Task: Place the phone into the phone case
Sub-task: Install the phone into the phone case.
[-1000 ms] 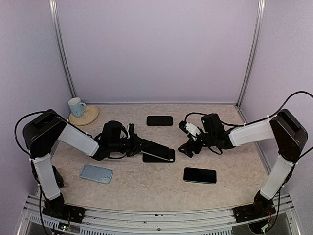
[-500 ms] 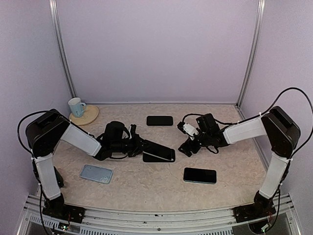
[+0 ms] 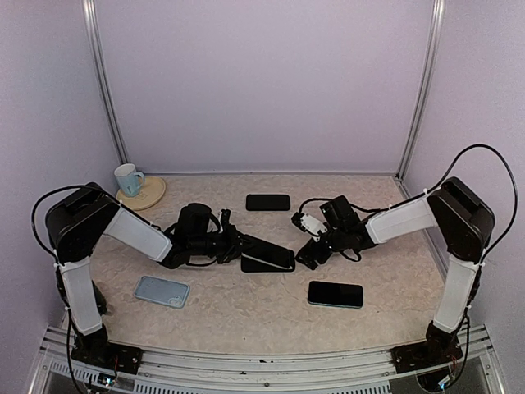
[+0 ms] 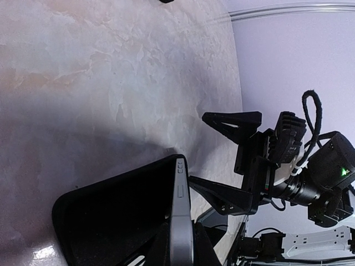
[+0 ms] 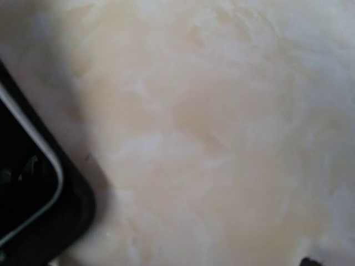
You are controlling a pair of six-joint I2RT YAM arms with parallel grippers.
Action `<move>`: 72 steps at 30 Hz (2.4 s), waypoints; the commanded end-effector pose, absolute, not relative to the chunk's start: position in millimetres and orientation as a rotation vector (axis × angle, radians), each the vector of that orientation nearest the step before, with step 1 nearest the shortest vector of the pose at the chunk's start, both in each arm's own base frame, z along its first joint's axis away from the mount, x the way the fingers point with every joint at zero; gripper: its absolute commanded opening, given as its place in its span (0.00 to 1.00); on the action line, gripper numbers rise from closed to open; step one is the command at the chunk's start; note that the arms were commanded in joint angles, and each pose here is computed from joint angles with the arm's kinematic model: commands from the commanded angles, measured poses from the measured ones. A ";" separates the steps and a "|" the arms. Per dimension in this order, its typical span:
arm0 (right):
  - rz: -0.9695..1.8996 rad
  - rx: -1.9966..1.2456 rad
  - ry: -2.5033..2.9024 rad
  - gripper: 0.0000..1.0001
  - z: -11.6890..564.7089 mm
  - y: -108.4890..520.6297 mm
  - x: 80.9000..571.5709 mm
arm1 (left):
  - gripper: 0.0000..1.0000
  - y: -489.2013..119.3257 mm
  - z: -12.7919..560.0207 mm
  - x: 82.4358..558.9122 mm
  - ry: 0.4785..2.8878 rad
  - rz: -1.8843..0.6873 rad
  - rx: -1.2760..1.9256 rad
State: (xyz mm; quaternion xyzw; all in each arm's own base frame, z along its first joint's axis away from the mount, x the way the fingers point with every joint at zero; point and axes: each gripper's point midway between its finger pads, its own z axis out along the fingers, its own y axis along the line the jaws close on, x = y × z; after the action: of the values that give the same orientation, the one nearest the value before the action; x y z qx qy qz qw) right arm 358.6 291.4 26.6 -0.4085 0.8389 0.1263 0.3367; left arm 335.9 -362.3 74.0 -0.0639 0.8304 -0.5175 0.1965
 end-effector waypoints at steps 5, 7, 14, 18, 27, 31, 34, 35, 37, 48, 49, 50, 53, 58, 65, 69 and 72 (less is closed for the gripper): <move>0.369 -1.087 2.205 0.95 22.1 309.2 346.7 | 0.00 -373.3 80.1 337.5 2.312 -1.479 -0.178; 0.373 -1.091 2.208 0.95 20.5 311.5 344.0 | 0.00 -373.1 77.5 336.8 2.322 -1.474 -0.185; 0.381 -1.107 2.218 0.95 15.2 316.3 337.0 | 0.00 -372.5 66.1 334.4 2.368 -1.448 -0.223; 0.386 -1.115 2.215 0.95 14.6 319.4 334.7 | 0.00 -371.2 58.8 333.4 2.397 -1.426 -0.246; 0.424 -1.145 2.197 0.95 15.9 329.6 326.5 | 0.00 -364.8 46.3 330.9 2.414 -1.405 -0.309; 0.449 -1.161 2.184 0.99 18.1 334.2 321.8 | 0.00 -363.3 46.1 328.8 2.391 -1.417 -0.330; 0.464 -1.181 2.181 0.99 16.5 336.2 317.8 | 0.00 -365.4 46.1 327.8 2.383 -1.421 -0.320; 0.464 -1.185 2.180 0.99 16.2 336.8 317.1 | 0.00 -367.0 47.0 327.8 2.378 -1.427 -0.312; 0.467 -1.189 2.181 0.99 14.9 337.6 315.9 | 0.00 -370.5 46.6 325.5 2.377 -1.444 -0.293; 0.485 -1.196 2.174 0.99 12.1 340.7 314.7 | 0.00 -385.3 43.2 315.4 2.391 -1.498 -0.169; 0.485 -1.195 2.173 0.99 12.4 341.2 315.0 | 0.00 -387.3 42.5 313.9 2.396 -1.503 -0.159; 0.485 -1.194 2.173 0.99 12.6 341.2 315.7 | 0.00 -388.5 42.8 314.0 2.396 -1.507 -0.153; 0.472 -1.191 2.175 0.99 13.5 340.3 316.5 | 0.00 -386.2 39.8 312.9 2.402 -1.497 -0.161; 0.416 -1.177 2.185 1.00 16.6 332.6 319.5 | 0.00 -375.7 42.6 315.5 2.387 -1.477 -0.177; 0.349 -1.141 2.180 1.00 31.5 324.7 327.3 | 0.00 -365.1 57.0 319.0 2.335 -1.481 -0.163; 0.386 -1.119 2.180 1.00 44.0 321.6 325.8 | 0.00 -361.8 67.7 318.8 2.293 -1.497 -0.146; 0.506 -1.089 2.155 1.00 63.4 322.0 321.3 | 0.00 -359.7 75.5 319.1 2.263 -1.504 -0.132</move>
State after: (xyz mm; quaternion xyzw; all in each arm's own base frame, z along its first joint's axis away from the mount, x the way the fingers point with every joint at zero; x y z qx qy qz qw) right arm 341.3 304.3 30.6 -0.4122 0.8427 0.1144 0.3268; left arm 327.7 -359.5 63.9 -0.0796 0.8196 -0.5321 0.1968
